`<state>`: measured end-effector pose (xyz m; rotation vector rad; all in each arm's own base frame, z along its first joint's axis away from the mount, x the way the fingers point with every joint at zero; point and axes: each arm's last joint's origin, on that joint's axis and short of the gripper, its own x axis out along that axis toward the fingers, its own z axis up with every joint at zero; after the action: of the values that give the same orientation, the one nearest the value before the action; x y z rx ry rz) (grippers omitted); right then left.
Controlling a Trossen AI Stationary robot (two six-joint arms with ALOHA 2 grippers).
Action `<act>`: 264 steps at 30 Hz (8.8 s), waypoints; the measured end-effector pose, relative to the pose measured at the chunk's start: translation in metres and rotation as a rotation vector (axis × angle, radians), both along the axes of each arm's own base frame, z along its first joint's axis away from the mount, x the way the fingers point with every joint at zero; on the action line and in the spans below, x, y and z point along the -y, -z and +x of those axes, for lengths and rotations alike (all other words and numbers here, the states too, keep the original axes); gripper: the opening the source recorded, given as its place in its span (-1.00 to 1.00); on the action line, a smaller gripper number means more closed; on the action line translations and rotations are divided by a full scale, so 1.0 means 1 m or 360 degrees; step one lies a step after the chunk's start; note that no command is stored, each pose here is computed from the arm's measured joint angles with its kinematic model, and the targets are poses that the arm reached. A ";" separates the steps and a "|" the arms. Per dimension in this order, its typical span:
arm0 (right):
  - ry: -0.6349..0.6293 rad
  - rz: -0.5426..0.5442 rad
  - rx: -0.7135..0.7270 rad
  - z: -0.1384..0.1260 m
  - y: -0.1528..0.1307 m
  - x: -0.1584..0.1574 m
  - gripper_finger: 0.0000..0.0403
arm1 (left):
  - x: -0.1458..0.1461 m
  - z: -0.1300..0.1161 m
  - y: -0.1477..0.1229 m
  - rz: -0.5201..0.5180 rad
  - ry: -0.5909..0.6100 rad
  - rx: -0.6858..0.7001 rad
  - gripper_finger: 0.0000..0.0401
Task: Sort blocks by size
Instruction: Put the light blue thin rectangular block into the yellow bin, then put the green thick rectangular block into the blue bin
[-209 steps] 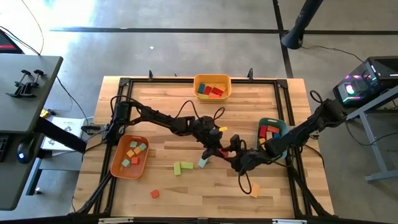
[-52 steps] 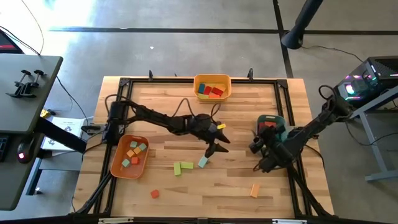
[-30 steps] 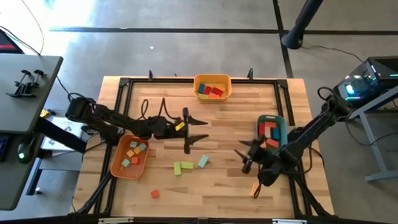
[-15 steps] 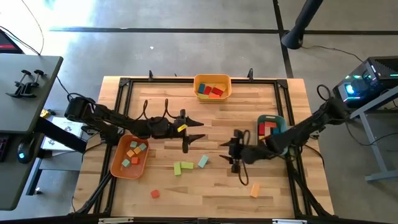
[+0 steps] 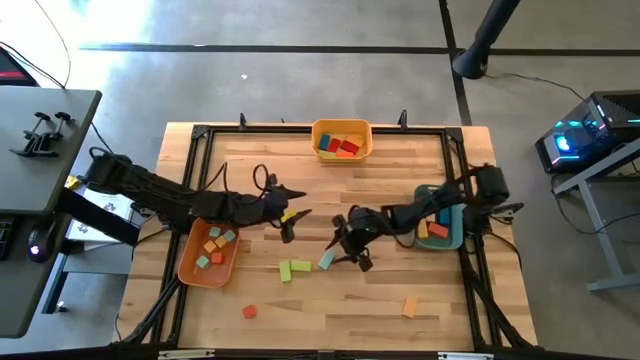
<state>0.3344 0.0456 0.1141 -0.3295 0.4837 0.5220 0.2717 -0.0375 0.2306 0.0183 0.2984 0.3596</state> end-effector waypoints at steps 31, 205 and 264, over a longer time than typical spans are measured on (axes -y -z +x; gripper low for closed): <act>0.0229 0.0270 -0.0356 0.025 -0.002 0.042 0.01 | 0.001 0.001 0.007 0.0000 -0.0053 -0.0059 0.09; 0.1025 0.0546 0.0492 -0.109 -0.070 -0.025 -0.56 | 0.094 0.018 0.124 -0.0081 0.0642 -0.0910 0.09; 0.0385 -0.1040 0.0381 0.022 -0.095 -0.065 -0.32 | 0.036 0.025 0.016 -0.0561 0.0541 -0.0182 -0.18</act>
<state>0.3569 0.1102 0.2088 -0.9350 0.4437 0.0713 0.2964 -0.0732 0.2146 -0.2546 0.4610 -0.0353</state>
